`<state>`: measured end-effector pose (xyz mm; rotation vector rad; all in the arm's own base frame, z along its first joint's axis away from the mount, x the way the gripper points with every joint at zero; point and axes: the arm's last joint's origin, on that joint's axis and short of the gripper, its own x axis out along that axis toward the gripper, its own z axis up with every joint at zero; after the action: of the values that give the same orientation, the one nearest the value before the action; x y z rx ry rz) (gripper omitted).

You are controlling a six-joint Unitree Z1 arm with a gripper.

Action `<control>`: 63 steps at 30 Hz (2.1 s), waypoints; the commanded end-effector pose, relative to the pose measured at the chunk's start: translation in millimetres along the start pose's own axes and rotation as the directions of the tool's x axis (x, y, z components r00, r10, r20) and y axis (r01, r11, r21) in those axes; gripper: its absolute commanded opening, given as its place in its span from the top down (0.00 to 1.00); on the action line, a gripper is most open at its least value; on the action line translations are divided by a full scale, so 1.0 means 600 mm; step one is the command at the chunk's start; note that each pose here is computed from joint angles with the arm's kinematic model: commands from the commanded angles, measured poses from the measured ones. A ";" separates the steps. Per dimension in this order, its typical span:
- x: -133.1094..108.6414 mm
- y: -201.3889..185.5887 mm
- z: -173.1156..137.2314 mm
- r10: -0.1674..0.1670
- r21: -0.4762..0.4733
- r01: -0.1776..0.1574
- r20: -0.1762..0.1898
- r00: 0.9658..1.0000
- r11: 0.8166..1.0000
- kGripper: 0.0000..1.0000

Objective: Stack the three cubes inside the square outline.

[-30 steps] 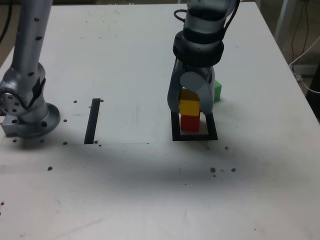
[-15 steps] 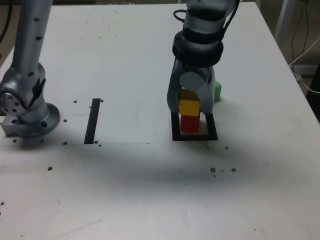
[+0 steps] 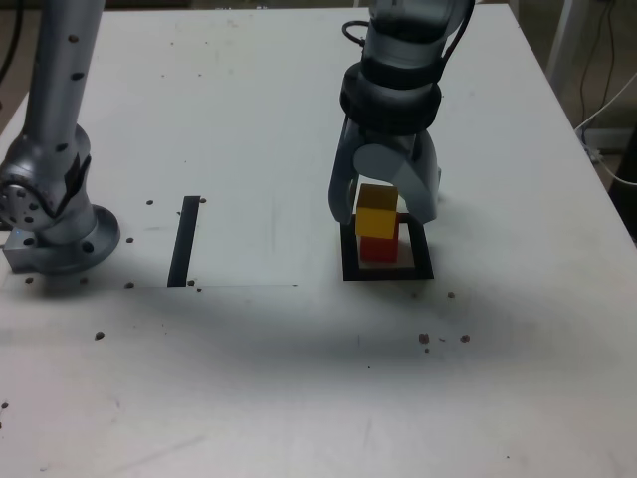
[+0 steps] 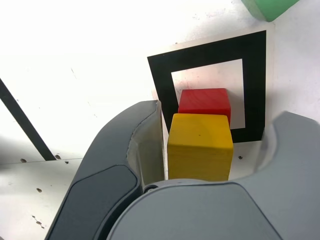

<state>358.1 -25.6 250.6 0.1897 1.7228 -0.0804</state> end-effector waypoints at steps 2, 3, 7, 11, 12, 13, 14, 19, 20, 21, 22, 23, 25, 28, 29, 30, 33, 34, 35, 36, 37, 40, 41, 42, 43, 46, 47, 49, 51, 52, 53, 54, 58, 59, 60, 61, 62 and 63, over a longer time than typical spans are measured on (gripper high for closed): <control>-0.009 0.003 -0.005 0.011 -0.002 -0.011 0.008 1.000 1.000 0.01; -0.014 0.003 -0.009 0.019 -0.002 -0.019 0.010 1.000 1.000 0.01; -0.047 0.009 -0.034 0.075 0.016 -0.075 0.023 0.997 0.997 0.00; -0.072 0.023 -0.051 0.118 0.092 -0.120 0.036 0.992 0.988 0.00; -0.074 0.028 -0.052 0.121 0.115 -0.125 0.037 0.992 0.985 0.00; -0.075 0.033 -0.052 0.124 0.138 -0.128 0.036 0.992 0.982 0.00; -0.075 0.038 -0.052 0.128 0.160 -0.131 0.035 0.991 0.978 0.00; -0.072 0.055 -0.042 0.158 0.277 -0.162 0.035 0.987 0.947 0.00; -0.071 0.057 -0.038 0.164 0.301 -0.167 0.037 0.986 0.939 0.00; -0.071 0.059 -0.034 0.168 0.325 -0.172 0.040 0.985 0.930 0.00; -0.070 0.061 -0.030 0.171 0.347 -0.175 0.042 0.984 0.921 0.00; -0.068 0.063 -0.026 0.173 0.369 -0.177 0.043 0.984 0.913 0.00; -0.062 0.067 -0.017 0.174 0.406 -0.175 0.040 0.984 0.897 0.01; -0.040 0.075 0.003 0.183 0.450 -0.169 0.013 0.983 0.877 0.01; -0.031 0.078 0.010 0.188 0.458 -0.168 0.003 0.982 0.873 0.02; -0.021 0.081 0.017 0.192 0.464 -0.167 -0.009 0.981 0.870 0.02; 0.007 0.090 0.040 0.204 0.478 -0.165 -0.031 0.978 0.863 0.03; 0.015 0.092 0.047 0.206 0.483 -0.164 -0.035 0.978 0.860 0.03; 0.022 0.094 0.053 0.206 0.488 -0.162 -0.038 0.978 0.858 0.03; 0.027 0.096 0.059 0.207 0.493 -0.160 -0.040 0.978 0.855 0.04; 0.032 0.097 0.064 0.207 0.497 -0.160 -0.042 0.977 0.853 0.04; 0.043 0.098 0.074 0.207 0.505 -0.154 -0.050 0.977 0.849 0.07; 0.045 0.098 0.076 0.206 0.507 -0.152 -0.052 0.977 0.849 0.07; 0.047 0.098 0.077 0.206 0.508 -0.150 -0.054 0.977 0.848 0.09; 0.049 0.098 0.078 0.205 0.510 -0.148 -0.057 0.977 0.848 0.10; 0.055 0.098 0.080 0.205 0.513 -0.147 -0.059 0.977 0.846 0.16; 0.058 0.098 0.081 0.206 0.514 -0.148 -0.058 0.977 0.845 0.19; 0.061 0.098 0.083 0.209 0.513 -0.154 -0.050 0.977 0.844 0.26; 0.062 0.098 0.085 0.212 0.511 -0.164 -0.037 0.977 0.844 0.35; 0.062 0.099 0.086 0.214 0.509 -0.170 -0.028 0.976 0.844 0.39; 0.062 0.099 0.088 0.216 0.507 -0.177 -0.019 0.976 0.844 0.44; 0.062 0.099 0.089 0.218 0.504 -0.184 -0.009 0.976 0.844 0.47; 0.064 0.101 0.094 0.224 0.498 -0.203 0.017 0.974 0.843 0.57; 0.065 0.102 0.095 0.225 0.497 -0.205 0.021 0.974 0.843 0.59; 0.065 0.102 0.095 0.226 0.496 -0.207 0.024 0.974 0.843 0.61; 0.066 0.103 0.095 0.226 0.496 -0.209 0.026 0.974 0.843 0.63; 0.066 0.103 0.095 0.226 0.495 -0.210 0.028 0.974 0.843 0.65; 0.065 0.103 0.095 0.227 0.495 -0.212 0.030 0.974 0.843 0.68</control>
<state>419.1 28.3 205.9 0.7714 1.6706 -0.3580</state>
